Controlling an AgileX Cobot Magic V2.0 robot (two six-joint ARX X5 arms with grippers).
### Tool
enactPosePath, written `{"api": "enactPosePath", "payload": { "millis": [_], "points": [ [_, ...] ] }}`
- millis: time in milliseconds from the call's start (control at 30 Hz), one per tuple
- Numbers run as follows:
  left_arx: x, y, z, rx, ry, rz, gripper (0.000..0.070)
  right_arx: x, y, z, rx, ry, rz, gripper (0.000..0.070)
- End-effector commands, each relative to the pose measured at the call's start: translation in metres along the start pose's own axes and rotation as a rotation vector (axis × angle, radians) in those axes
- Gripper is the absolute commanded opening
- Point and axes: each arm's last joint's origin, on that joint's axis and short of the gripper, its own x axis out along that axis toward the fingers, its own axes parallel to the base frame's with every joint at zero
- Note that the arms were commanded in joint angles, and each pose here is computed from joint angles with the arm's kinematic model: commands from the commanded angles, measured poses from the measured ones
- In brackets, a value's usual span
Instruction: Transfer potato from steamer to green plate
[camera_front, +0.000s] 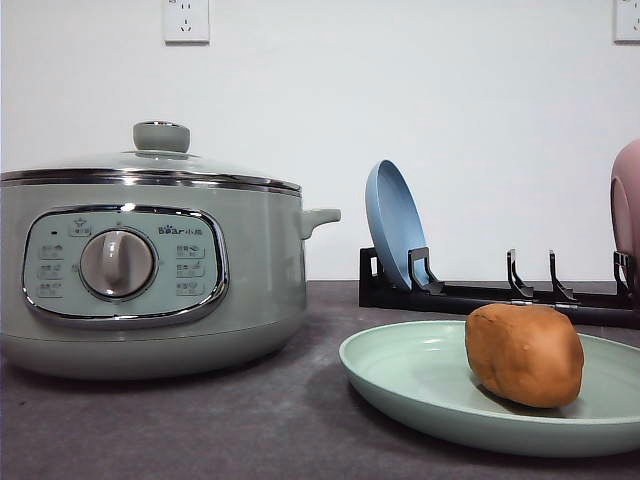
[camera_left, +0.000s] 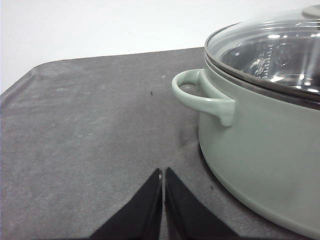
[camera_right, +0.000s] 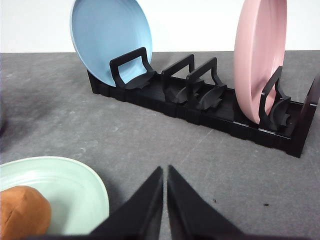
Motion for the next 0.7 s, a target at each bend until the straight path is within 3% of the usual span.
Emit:
{"api": "enactPosePath", "payload": {
  "millis": [0, 667],
  "points": [
    [0.0011, -0.0004, -0.0056, -0.009, 0.027, -0.002, 0.0000, 0.0003, 0.0000, -0.0016, 0.010, 0.004, 0.003, 0.0000],
    [0.0011, -0.0004, -0.0056, -0.009, 0.028, -0.002, 0.0000, 0.0003, 0.0000, -0.0016, 0.010, 0.004, 0.003, 0.0000]
  ]
}}
